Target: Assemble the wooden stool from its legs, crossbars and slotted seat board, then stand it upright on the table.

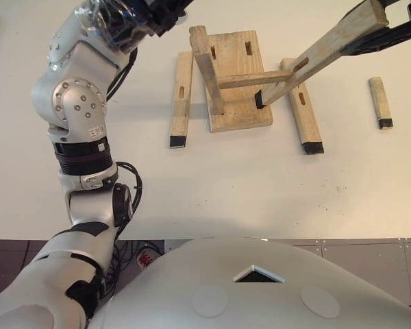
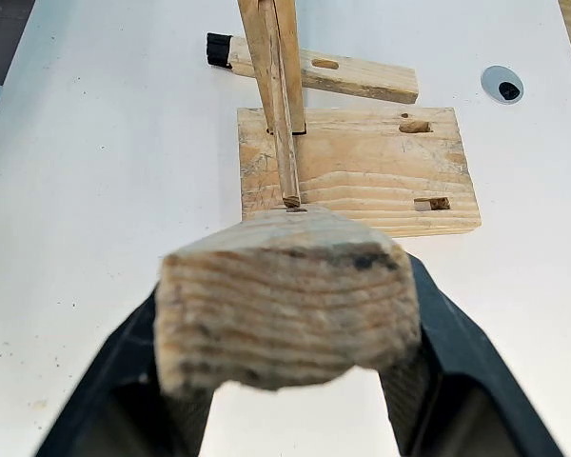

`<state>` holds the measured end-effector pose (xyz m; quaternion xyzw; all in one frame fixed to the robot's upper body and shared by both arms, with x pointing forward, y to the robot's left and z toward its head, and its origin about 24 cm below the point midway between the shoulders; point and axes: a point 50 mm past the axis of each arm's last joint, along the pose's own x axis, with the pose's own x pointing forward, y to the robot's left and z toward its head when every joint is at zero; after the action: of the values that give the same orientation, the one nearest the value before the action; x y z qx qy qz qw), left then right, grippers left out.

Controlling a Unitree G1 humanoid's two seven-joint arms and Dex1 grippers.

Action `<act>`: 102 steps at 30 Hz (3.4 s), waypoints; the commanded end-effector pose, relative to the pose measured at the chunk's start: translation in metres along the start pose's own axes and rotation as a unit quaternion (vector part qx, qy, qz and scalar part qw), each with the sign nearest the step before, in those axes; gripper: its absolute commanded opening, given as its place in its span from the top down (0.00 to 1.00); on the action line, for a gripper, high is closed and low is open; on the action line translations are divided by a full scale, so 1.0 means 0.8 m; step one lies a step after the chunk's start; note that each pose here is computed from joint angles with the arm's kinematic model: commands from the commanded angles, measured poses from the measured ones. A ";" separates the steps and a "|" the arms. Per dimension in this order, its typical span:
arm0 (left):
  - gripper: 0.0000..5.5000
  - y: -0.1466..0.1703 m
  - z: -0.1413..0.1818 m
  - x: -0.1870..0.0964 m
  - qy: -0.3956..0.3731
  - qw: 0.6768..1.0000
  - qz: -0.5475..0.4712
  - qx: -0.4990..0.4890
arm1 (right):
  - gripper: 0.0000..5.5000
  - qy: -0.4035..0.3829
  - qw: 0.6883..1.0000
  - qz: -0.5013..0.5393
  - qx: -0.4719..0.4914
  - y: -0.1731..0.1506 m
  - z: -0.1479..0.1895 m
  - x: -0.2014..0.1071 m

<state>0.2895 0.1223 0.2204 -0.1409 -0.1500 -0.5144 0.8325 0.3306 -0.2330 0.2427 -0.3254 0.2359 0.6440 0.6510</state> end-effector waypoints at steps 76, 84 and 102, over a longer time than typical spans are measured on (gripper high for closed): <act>0.63 -0.058 -0.092 0.053 0.618 0.769 -0.092 0.139 | 0.63 0.086 0.981 0.170 -0.047 0.029 0.043 0.119; 0.75 -0.062 -0.108 0.046 0.599 0.775 -0.113 0.166 | 0.63 0.084 0.980 0.173 -0.049 0.031 0.043 0.121; 0.90 -0.062 -0.092 0.042 0.553 0.817 -0.086 0.139 | 0.63 0.107 0.973 0.176 -0.106 0.028 0.073 0.124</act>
<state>0.2671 0.0428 0.1712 0.3028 0.2574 -0.5544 0.7313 0.3154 -0.1419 0.2429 -0.4279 0.2572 0.6883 0.5263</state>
